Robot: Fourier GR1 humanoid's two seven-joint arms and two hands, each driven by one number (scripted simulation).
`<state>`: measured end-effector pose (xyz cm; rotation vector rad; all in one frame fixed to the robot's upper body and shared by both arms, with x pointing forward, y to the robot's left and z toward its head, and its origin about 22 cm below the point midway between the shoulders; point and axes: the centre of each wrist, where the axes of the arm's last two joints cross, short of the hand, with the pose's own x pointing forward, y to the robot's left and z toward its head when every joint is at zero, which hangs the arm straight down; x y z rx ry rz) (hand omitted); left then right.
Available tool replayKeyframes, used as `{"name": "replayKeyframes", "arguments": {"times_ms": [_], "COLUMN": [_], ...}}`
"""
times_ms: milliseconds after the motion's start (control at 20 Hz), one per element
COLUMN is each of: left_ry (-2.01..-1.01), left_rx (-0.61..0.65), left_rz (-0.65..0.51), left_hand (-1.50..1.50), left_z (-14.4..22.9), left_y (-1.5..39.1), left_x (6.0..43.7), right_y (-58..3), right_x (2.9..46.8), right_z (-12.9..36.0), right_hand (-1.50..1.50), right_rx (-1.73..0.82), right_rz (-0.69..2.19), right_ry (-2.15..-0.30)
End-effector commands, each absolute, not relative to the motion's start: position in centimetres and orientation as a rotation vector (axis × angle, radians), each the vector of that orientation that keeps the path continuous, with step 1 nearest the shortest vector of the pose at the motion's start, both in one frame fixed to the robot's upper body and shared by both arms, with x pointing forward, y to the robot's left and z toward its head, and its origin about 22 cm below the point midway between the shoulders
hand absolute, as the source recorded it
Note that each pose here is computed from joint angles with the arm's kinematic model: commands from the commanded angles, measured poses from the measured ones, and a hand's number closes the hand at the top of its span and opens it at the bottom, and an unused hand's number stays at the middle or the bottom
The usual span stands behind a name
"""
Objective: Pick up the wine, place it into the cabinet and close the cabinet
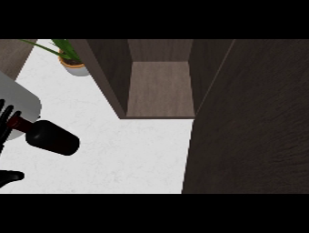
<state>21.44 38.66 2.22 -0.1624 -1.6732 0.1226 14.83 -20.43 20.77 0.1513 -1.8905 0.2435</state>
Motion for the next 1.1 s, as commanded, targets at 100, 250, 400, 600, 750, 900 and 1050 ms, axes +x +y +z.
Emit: {"name": "replayKeyframes", "arguments": {"times_ms": [100, 250, 400, 600, 750, 900, 1050], "left_ry": [-1.661, -1.655, -1.645, -1.633, -1.633, -1.657, -1.638], "left_rx": [-0.182, -0.186, -0.213, -0.221, -0.228, -0.219, -0.198], "left_rz": [0.11, 0.062, 0.104, 0.107, 0.103, 0.094, 0.094], "left_hand": [-1.5, -1.5, -1.5, -1.5, -1.5, -1.5, -1.5], "left_z": [-1.2, -1.3, -2.1, -3.6, -4.6, -5.1, -7.0], "left_y": [37.1, 37.2, 39.3, 39.6, 37.4, 39.0, 39.0], "left_x": [23.0, 23.6, 21.1, 23.3, 24.9, 23.7, 22.8], "right_y": [-21.3, -21.0, -21.6, -21.6, -21.5, -20.9, -20.8], "right_x": [11.4, 11.4, 11.6, 11.0, 11.9, 11.1, 11.3], "right_z": [21.9, 22.2, 21.7, 22.3, 21.2, 21.4, 21.0], "right_hand": [-1.5, -1.5, -1.5, -1.5, -1.5, -1.5, -1.5], "right_rx": [0.191, 0.194, 0.178, 0.179, 0.19, 0.19, 0.19], "right_rz": [0.233, 0.229, 0.238, 0.245, 0.242, 0.244, 0.226], "right_ry": [-1.949, -1.948, -1.97, -1.953, -1.943, -1.947, -1.936]}}
